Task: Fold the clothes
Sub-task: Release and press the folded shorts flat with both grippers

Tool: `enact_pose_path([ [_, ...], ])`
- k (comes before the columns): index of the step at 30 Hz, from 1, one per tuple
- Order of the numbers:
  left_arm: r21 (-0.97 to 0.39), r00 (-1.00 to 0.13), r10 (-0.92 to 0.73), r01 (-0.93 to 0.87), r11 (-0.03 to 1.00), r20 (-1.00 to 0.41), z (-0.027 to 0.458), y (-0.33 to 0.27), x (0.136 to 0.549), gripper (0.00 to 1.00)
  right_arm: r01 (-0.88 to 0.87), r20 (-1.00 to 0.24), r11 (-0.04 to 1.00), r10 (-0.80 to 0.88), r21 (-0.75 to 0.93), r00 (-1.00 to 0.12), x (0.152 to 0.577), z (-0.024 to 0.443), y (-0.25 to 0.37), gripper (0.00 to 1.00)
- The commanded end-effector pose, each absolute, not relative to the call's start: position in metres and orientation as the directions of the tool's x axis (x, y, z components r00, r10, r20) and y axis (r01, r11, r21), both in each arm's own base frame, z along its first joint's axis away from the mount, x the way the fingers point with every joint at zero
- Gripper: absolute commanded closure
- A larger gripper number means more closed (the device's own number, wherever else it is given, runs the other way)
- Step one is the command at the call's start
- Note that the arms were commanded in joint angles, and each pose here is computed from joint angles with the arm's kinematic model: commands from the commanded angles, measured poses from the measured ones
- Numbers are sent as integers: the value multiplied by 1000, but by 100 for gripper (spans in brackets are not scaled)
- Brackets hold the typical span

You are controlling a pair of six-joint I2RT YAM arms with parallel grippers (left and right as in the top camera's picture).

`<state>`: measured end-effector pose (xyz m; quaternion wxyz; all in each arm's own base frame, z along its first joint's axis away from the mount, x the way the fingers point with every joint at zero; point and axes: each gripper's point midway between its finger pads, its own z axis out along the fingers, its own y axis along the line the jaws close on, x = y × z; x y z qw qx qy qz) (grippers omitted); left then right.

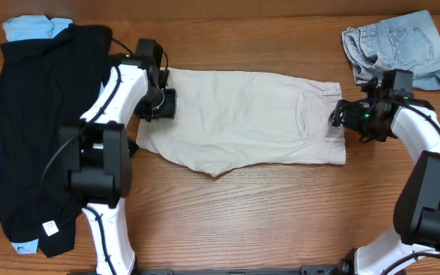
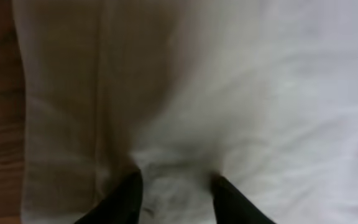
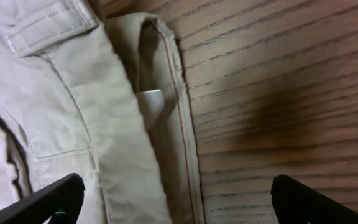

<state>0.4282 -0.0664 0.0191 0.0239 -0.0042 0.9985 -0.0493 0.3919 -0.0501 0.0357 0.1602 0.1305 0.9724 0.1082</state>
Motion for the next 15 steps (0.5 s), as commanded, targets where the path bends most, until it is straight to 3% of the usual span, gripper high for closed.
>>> enact_pose_path([
  [1, -80, -1000, -26, -26, 996, -8, 6, -56, 422, 64, 160, -276, 932, 256, 327, -927, 397, 32, -35, 1],
  [10, -79, -1000, 13, 14, 997, -19, 7, -49, 424, 77, 165, -176, 890, 260, 426, -949, 390, 2, -17, 12],
  [15, -85, -1000, 1, 2, 996, -23, 7, -42, 426, 91, 156, -148, 857, 259, 491, -954, 390, -5, -4, 12],
])
